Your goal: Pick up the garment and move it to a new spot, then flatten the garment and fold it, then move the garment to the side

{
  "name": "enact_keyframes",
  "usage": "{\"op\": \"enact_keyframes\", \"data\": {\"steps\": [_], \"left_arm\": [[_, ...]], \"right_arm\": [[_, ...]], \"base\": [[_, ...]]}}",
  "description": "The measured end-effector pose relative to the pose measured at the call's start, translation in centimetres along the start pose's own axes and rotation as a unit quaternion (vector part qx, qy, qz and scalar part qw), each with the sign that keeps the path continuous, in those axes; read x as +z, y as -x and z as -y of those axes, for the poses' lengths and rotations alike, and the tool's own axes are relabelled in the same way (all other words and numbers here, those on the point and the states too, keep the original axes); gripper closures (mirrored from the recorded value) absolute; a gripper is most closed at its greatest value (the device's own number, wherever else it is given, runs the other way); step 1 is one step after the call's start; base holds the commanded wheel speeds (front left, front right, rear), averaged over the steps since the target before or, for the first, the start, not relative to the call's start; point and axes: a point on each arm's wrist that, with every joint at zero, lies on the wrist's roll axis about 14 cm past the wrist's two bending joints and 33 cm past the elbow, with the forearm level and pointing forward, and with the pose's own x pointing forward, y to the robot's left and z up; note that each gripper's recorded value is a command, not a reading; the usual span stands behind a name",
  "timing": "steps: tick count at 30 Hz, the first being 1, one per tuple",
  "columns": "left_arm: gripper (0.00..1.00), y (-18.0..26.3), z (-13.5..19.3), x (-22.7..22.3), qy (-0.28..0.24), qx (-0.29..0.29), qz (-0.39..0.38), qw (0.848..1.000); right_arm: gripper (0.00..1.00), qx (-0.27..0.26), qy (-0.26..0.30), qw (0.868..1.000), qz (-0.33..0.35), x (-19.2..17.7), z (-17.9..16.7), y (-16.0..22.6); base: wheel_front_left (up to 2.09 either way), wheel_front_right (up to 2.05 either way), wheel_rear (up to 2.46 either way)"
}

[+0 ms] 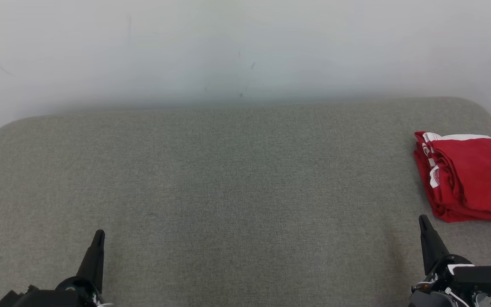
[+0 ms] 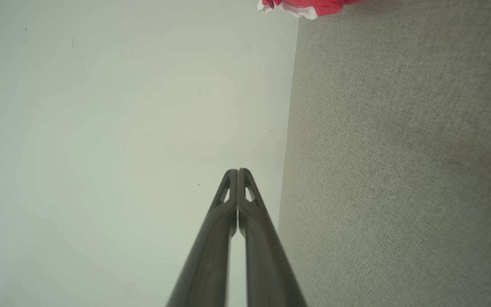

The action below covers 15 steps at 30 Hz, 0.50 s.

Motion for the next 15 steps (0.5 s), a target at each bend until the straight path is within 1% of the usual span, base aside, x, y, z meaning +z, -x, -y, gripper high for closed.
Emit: {"op": "enact_keyframes", "data": {"steps": [15], "left_arm": [[1.0, 0.0, 0.0, 0.0, 0.0, 0.0, 0.0, 1.0]], "right_arm": [[1.0, 0.0, 0.0, 1.0, 0.0, 0.0, -0.01, 0.0]], "base": [[0.0, 0.0, 0.0]]}}
